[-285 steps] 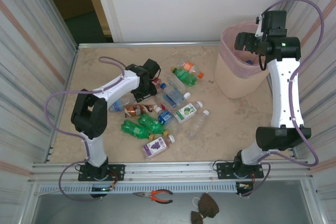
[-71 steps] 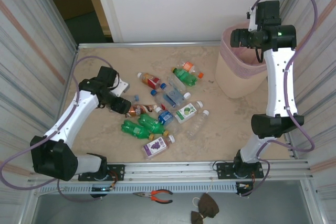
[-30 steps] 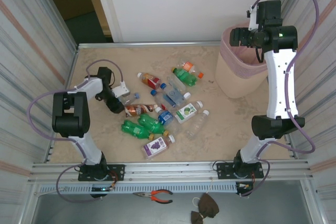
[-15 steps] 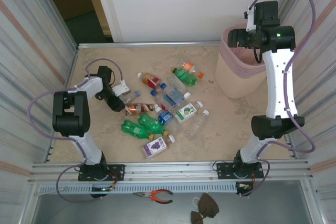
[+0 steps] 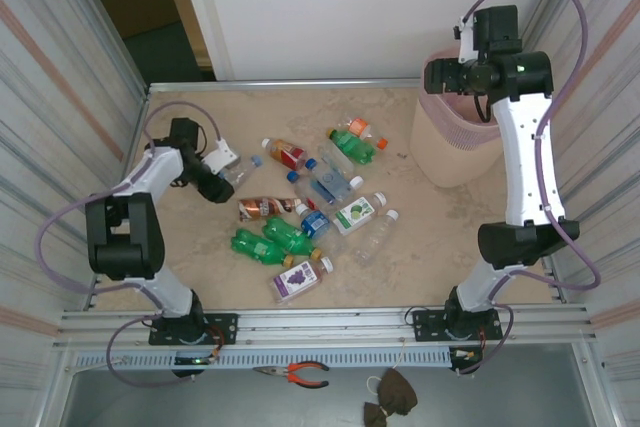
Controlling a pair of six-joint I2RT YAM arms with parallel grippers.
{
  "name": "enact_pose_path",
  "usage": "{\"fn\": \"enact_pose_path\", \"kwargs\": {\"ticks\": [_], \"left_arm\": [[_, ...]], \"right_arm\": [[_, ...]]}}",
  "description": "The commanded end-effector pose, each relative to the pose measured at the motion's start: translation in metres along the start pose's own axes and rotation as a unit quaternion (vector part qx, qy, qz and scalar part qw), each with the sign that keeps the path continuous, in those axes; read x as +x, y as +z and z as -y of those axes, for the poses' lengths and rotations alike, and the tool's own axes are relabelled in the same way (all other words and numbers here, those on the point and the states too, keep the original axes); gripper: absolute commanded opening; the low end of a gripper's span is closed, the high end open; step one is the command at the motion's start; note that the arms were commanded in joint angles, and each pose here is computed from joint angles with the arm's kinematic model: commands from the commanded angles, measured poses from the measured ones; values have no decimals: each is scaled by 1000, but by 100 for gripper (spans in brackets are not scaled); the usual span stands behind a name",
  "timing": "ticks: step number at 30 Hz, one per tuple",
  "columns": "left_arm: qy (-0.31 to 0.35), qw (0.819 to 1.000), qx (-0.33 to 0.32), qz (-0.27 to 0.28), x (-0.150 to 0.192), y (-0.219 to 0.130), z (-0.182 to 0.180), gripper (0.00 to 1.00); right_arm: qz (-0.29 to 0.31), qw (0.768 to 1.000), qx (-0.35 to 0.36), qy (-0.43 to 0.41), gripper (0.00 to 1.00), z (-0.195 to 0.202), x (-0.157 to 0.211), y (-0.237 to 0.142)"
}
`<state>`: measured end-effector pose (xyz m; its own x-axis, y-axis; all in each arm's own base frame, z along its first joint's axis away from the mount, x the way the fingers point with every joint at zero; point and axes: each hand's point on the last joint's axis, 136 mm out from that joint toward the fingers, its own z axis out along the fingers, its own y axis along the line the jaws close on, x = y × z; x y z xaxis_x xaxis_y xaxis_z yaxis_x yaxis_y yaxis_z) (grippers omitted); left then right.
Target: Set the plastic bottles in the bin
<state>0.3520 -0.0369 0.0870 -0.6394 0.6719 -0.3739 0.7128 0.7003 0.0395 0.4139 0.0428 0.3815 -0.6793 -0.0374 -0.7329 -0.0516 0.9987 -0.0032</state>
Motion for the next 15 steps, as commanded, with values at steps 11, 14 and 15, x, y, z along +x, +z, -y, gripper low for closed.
{"fn": "enact_pose_path", "kwargs": {"ticks": [11, 14, 15], "left_arm": [[-38, 944, 47, 325, -104, -142, 46, 66], [-31, 920, 63, 386, -122, -173, 63, 66], [-23, 912, 69, 403, -127, -182, 71, 66]], "right_arm": [[200, 932, -303, 5, 90, -111, -14, -84], [243, 898, -366, -3, 91, -129, -10, -111], [257, 887, -384, -8, 91, -135, -8, -119]]}}
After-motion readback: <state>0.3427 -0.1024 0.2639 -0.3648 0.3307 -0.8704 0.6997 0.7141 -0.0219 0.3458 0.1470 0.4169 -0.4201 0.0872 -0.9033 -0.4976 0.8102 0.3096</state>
